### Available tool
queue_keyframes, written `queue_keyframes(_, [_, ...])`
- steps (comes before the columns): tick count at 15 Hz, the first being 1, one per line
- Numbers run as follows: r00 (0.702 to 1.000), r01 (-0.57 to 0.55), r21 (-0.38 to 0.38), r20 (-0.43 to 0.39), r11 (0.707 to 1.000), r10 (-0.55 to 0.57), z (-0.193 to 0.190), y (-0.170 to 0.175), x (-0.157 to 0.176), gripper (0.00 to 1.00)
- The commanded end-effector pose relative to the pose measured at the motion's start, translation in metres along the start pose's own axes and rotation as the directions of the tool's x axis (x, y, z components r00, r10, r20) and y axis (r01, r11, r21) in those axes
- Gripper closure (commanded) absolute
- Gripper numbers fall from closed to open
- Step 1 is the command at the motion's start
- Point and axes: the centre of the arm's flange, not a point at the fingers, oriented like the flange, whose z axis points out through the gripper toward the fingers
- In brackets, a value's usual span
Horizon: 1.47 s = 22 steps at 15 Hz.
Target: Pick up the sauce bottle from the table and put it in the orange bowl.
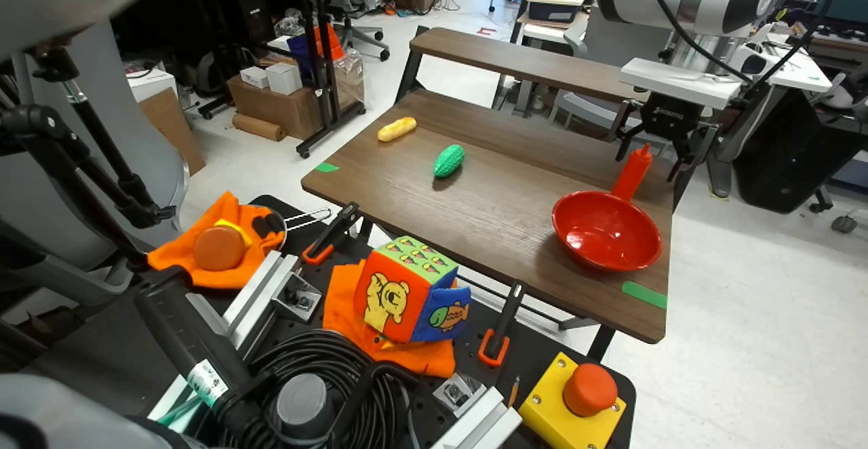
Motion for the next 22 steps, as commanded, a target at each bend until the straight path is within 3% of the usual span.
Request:
queue_keyframes(1, [1.0,0.005,-0.038,-0.003,0.999,-0.005,0.004,-0.009,0.017,0.39])
queue_keyframes(7, [0.999,0.035,-0.052,0.001,0.998,-0.035,-0.002,-0.013,0.013,0.85])
queue_keyframes(12, [0.992,0.121,0.018,-0.037,0.992,-0.121,-0.064,0.005,-0.023,0.88])
queue_keyframes(15, [0.975,0.217,0.008,-0.051,0.976,-0.216,-0.095,0.028,-0.058,0.88])
queue_keyframes(19, [0.937,0.348,0.012,-0.025,0.938,-0.347,-0.094,0.053,-0.095,0.88])
queue_keyframes(22, [0.913,0.407,0.015,0.019,0.913,-0.407,-0.08,0.052,-0.117,0.88])
